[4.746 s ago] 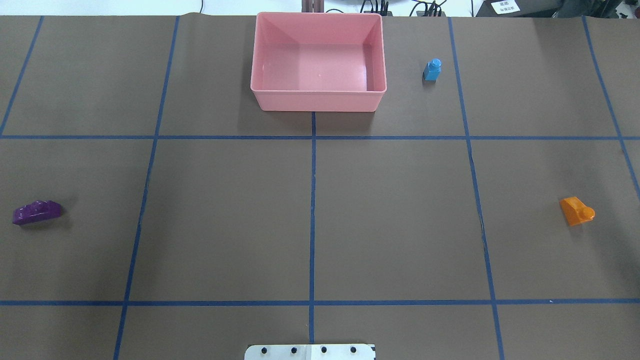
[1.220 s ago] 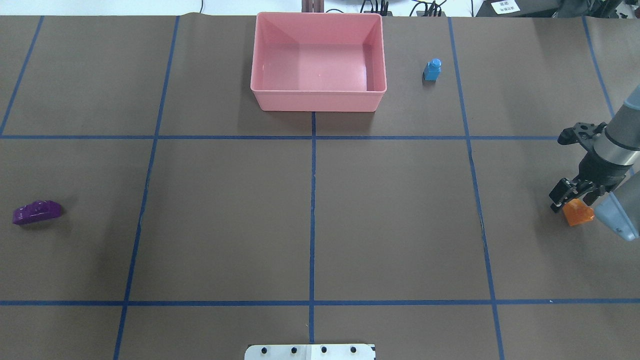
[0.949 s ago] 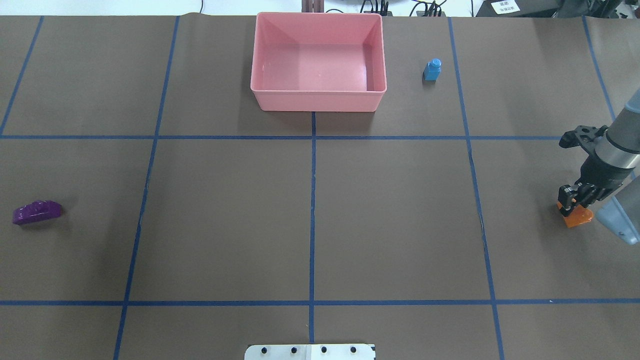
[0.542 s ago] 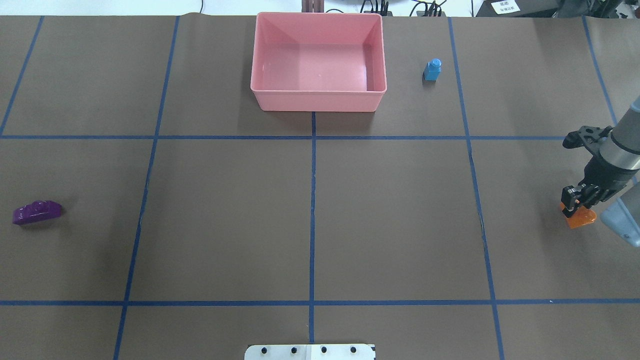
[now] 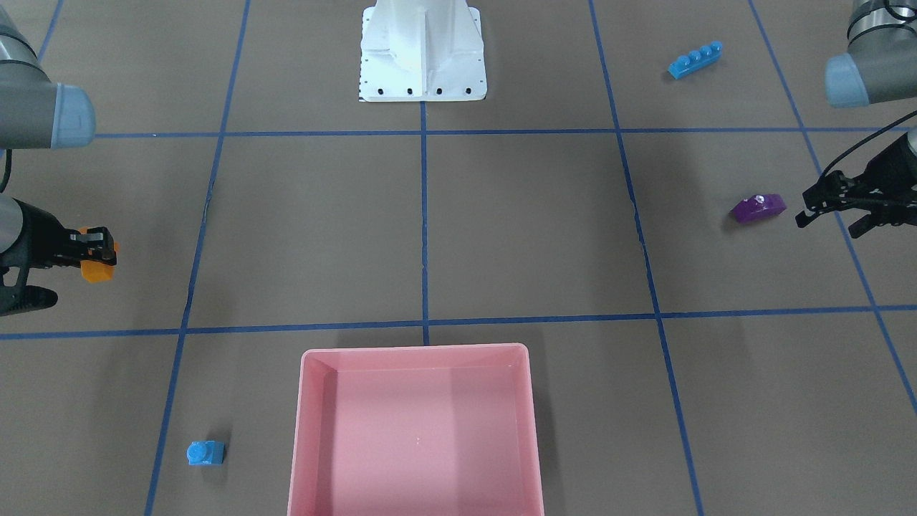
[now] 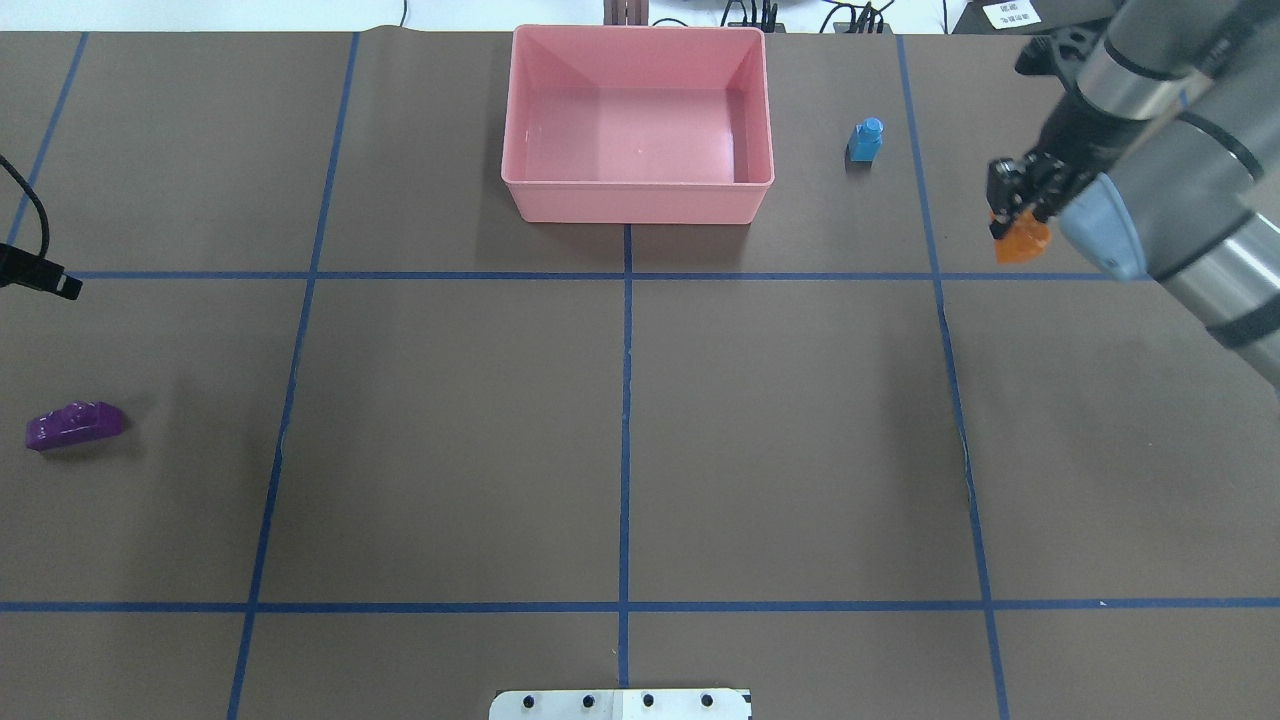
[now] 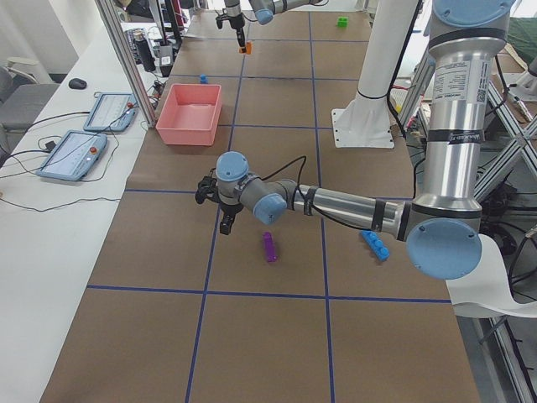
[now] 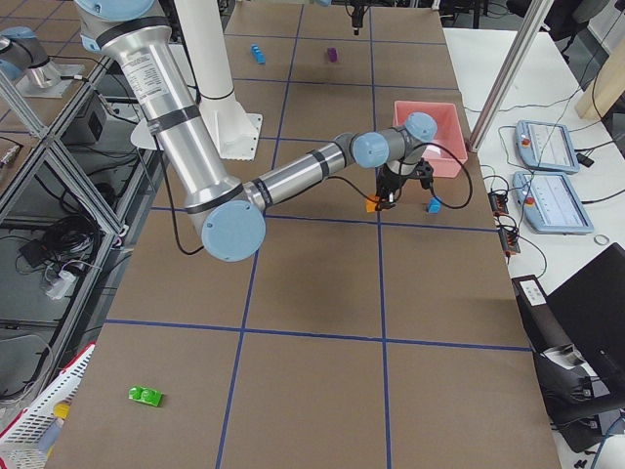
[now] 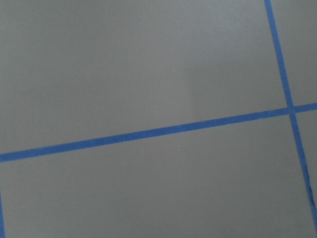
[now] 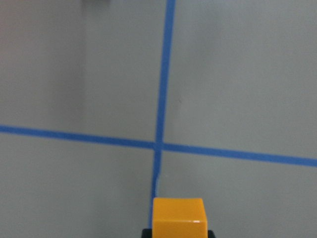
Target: Put all blocks into box
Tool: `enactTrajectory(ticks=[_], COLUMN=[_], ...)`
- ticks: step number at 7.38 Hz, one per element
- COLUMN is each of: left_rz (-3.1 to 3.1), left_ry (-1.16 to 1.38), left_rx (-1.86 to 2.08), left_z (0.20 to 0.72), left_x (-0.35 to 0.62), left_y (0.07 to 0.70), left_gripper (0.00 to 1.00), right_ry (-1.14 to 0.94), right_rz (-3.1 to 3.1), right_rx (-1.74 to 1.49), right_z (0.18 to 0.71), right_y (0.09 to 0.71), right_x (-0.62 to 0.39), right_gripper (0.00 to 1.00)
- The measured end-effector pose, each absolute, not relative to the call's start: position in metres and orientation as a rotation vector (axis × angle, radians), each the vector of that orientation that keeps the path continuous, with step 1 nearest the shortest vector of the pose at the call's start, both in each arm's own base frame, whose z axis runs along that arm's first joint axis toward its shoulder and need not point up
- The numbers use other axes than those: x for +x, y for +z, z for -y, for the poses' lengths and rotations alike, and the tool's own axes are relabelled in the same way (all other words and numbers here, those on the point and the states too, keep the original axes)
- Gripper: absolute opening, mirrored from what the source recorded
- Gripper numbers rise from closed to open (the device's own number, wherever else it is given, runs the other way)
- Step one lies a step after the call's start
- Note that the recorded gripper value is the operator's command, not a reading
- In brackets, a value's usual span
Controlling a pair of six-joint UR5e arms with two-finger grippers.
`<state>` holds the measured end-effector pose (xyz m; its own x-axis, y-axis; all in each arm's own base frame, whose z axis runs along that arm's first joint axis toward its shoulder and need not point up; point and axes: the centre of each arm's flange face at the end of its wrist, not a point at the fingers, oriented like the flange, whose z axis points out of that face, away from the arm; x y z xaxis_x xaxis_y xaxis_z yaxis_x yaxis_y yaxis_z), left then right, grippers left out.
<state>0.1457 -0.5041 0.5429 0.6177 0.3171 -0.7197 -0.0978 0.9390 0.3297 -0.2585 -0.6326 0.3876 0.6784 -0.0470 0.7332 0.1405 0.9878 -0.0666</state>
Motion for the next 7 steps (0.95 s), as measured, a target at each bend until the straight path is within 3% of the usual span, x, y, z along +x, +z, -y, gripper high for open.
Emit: enactTrajectory(ticks=[4, 7], left_rz=[-0.780, -0.768], left_ry=[0.859, 0.957], left_rx=[0.429, 0.402], left_z=[0.466, 0.441], left_x=[0.183, 0.174], left_y=[0.580, 0.613], left_gripper=[0.98, 0.99], right_ry=[0.159, 0.378], right_rz=[0.857, 0.895], right_rx=[-0.086, -0.028], right_z=[0.748, 0.762], right_y=[0.246, 0.193], right_x=[-0.337, -0.422], right_gripper=[0.00, 0.00])
